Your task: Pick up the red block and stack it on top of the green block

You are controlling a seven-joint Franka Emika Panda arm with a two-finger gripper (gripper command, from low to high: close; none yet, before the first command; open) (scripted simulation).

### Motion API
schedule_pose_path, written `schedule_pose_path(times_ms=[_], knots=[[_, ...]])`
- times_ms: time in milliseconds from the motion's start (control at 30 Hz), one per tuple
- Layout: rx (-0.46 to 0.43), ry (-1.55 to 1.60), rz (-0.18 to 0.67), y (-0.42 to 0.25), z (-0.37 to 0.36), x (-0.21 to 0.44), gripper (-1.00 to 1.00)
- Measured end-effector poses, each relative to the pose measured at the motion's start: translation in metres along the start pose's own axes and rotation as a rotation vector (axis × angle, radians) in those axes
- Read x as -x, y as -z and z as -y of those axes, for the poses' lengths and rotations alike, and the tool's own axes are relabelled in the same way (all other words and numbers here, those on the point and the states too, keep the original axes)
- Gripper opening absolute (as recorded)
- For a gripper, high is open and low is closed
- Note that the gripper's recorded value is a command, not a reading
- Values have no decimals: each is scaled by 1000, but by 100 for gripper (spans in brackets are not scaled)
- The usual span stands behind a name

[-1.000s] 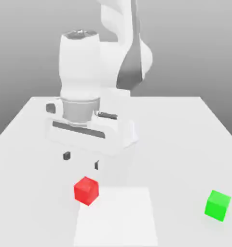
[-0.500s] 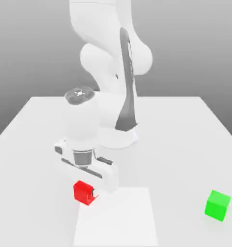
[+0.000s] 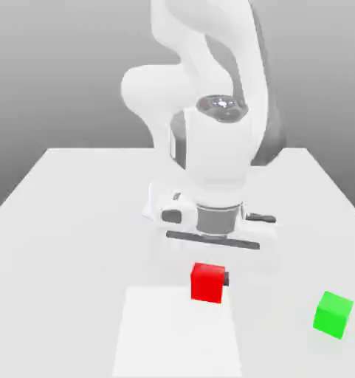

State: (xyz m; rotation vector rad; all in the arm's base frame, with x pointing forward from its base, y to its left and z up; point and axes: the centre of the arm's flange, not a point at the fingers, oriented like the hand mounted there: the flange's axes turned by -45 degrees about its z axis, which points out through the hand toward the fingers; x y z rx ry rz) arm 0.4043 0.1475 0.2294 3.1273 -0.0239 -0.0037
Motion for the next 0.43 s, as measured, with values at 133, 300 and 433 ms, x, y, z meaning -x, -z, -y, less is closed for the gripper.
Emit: schedule_pose_path(times_ms=[133,300,433], knots=[[-11,226,-4,15,113,19,-100],[-15,257,-6,-34,132,21,-100],[-14,258,-5,-42,133,21,100]])
